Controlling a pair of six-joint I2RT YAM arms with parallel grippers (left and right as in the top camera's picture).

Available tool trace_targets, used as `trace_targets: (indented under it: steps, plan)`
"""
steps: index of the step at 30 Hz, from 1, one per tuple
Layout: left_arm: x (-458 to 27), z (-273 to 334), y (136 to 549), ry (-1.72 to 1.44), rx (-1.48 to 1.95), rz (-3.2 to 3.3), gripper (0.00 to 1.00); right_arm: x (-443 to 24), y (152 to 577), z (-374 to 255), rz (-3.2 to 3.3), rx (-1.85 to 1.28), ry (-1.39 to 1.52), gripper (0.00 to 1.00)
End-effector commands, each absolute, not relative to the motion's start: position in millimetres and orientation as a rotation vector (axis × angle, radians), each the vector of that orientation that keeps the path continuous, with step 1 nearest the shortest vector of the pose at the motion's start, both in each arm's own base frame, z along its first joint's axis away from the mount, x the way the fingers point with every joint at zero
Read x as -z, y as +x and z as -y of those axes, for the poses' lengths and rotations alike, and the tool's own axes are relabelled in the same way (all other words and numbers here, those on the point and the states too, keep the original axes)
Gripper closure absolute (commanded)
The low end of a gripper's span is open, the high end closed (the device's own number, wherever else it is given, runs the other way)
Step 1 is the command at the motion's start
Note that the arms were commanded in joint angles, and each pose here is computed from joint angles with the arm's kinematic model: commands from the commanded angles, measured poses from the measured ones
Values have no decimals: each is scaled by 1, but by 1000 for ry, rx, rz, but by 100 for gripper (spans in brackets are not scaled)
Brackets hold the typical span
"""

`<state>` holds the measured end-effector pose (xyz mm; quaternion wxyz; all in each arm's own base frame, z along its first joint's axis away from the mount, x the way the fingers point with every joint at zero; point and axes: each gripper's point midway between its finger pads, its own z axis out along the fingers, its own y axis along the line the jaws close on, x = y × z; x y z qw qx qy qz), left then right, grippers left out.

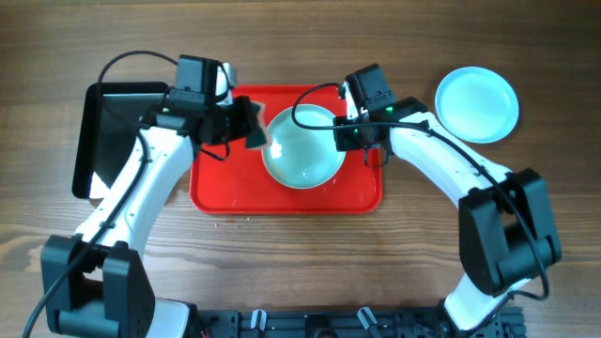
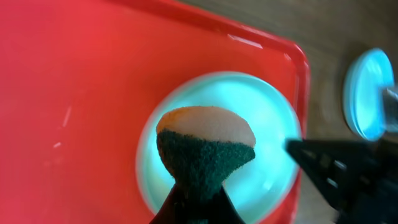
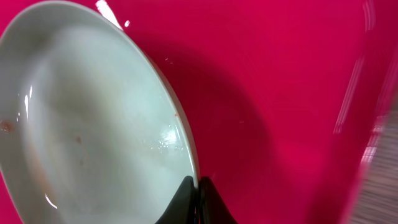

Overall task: Clean dirty plates on tray and stack at the side
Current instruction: 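Lower the plate and scrub it again with the left gripper's sponge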

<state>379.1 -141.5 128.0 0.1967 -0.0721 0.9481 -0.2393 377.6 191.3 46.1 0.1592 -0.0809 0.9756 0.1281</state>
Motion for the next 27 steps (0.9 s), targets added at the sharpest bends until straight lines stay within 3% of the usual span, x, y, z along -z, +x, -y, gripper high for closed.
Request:
trace_targets:
  steps: [1,7,18,27]
  plan:
    - [-116,180,369,-90,758,-2697,96,-17,362,-210,-2883,-457,-189,96]
    - [-60,220,365,4,764,-2794,96,-4,355,-221,-2913,-458,-192,96]
    - [-13,209,360,-98,621,-2906,96,-4,355,-220,-2913,-457,-192,96]
    - [18,134,372,-213,37,-2891,96,-4,354,-220,-2917,-454,-194,96]
